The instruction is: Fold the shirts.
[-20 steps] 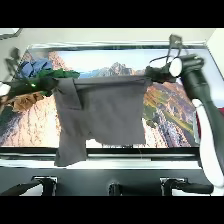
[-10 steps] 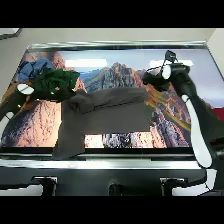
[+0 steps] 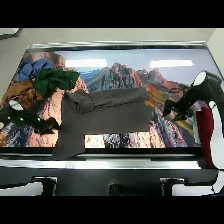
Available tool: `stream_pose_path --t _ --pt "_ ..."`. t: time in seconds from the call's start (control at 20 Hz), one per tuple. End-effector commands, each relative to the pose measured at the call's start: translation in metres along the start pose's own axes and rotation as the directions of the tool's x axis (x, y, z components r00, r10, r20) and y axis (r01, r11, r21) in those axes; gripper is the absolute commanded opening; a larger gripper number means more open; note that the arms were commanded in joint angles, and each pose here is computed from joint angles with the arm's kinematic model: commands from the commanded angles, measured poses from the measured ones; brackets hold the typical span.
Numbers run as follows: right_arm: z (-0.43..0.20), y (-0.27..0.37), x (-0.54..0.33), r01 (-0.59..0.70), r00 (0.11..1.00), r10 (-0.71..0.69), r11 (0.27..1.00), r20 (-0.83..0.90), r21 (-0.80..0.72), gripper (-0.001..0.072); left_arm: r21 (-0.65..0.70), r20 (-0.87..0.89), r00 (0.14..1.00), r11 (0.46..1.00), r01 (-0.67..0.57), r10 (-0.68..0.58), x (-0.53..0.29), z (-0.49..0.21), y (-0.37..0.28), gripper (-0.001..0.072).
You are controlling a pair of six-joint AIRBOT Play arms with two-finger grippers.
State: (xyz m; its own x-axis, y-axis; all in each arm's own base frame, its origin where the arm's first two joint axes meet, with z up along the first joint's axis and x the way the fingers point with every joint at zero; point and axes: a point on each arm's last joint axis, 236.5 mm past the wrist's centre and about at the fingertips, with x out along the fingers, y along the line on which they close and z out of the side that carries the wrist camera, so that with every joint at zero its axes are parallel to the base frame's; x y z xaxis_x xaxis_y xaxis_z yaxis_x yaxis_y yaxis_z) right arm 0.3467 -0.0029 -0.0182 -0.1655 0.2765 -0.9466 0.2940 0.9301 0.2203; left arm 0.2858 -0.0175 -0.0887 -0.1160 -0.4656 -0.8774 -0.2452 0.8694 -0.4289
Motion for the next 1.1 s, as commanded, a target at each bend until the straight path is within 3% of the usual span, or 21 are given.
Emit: stream_pose_path --t 0.0,0.05,0.15,0.25,0.3,0.6,0.7,0.75,0.8,0.95,1.05 --pt "-0.016 0.003 0.022 -0.07 0.996 0.07 0.998 -0.055 -0.002 0.0572 -0.028 0.023 0.998 0.998 0.053 -0.052 0.024 -0.008 0.003 0.0542" --pt "-0.014 0.002 0.025 -0.072 0.996 0.072 0.997 -0.047 0.003 0.0572 -0.027 0.051 0.995 0.996 0.081 -0.08 0.024 -0.001 -0.004 0.0524" --pt "-0.012 0.005 0.038 -0.098 0.995 0.098 0.995 -0.035 0.011 0.0572 -0.04 0.105 0.988 0.993 0.115 -0.11 0.022 0.012 -0.011 0.0328" --pt "-0.006 0.017 0.055 -0.166 0.986 0.166 0.986 -0.008 0.029 0.0572 -0.03 0.119 0.984 0.99 0.139 -0.134 0.021 0.015 -0.016 0.0077" --pt "-0.003 0.026 0.064 -0.213 0.977 0.213 0.976 0.002 0.041 0.0572 -0.011 0.118 0.983 0.99 0.14 -0.137 0.02 0.015 -0.017 0.0033" --pt "0.002 0.069 0.108 -0.22 0.975 0.22 0.975 -0.003 -0.009 0.055 0.022 0.133 0.982 0.99 0.136 -0.138 0.014 0.014 -0.021 0.0033" --pt "-0.001 0.081 0.115 -0.211 0.977 0.211 0.978 -0.01 -0.005 0.0443 0.029 0.141 0.98 0.991 0.134 -0.137 0.011 0.014 -0.022 0.0033" --pt "-0.002 0.087 0.117 -0.21 0.978 0.21 0.978 -0.005 -0.014 0.0296 0.03 0.145 0.98 0.991 0.134 -0.137 0.01 0.015 -0.023 0.0033" --pt "0.002 0.093 0.115 -0.218 0.976 0.218 0.976 0.011 -0.027 0.0065 0.039 0.146 0.979 0.99 0.135 -0.139 0.006 0.016 -0.025 0.0033" --pt "0.026 0.115 0.057 -0.232 0.953 0.258 0.959 0.159 -0.165 0.0041 0.15 0.238 0.961 0.983 0.108 -0.142 -0.051 0.038 -0.049 0.0031" --pt "0.054 0.13 -0.053 -0.136 0.858 0.265 0.943 0.44 -0.303 0.0041 0.247 0.475 0.871 0.969 0.0 -0.121 -0.152 0.06 -0.085 0.003"
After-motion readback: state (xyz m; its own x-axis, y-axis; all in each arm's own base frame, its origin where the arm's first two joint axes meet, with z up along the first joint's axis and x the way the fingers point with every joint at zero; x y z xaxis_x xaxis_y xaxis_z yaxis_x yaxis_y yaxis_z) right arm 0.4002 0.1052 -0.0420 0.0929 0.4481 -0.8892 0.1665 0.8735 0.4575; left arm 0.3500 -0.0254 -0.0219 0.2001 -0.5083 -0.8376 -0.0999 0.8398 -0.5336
